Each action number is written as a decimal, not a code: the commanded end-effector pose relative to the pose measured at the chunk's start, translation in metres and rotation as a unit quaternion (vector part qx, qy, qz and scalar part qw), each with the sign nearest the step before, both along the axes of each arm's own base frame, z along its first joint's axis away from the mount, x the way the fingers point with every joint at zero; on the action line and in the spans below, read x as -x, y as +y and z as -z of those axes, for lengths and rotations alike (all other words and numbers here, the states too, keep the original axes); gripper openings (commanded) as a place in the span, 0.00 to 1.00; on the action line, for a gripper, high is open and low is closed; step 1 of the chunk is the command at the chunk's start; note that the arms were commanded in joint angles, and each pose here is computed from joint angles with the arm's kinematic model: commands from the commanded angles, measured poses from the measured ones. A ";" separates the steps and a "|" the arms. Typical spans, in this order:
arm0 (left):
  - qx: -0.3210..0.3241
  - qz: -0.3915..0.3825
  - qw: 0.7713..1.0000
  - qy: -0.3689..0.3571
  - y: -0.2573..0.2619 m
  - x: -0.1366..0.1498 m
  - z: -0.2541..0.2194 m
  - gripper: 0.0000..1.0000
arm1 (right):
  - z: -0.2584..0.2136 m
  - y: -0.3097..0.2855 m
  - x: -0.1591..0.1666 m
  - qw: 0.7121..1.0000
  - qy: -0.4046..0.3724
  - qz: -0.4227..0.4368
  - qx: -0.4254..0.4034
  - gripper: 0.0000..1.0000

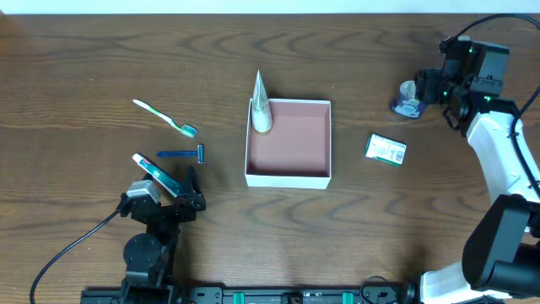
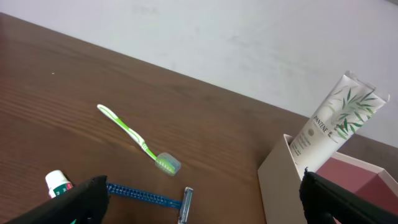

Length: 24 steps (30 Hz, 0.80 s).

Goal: Pack container
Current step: 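Lower the right gripper over the blue soap pump and grasp it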

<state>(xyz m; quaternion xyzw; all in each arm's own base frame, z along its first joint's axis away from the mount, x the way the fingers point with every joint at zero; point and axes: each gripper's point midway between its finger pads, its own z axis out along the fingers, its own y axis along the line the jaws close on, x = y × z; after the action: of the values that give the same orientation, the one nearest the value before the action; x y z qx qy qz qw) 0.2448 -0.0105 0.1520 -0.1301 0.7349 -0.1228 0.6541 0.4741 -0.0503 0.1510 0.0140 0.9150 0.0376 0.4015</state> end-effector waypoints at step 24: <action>-0.013 -0.007 0.999 0.029 0.003 0.001 0.019 0.98 | 0.038 0.021 -0.009 0.999 0.030 -0.012 -0.022 0.66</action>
<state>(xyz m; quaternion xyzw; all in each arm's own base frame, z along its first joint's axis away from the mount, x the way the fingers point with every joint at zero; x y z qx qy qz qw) 0.2448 -0.0105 0.1520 -0.1301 0.7349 -0.1228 0.6541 0.4844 -0.0356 0.1305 0.0060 0.9184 0.0497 0.3925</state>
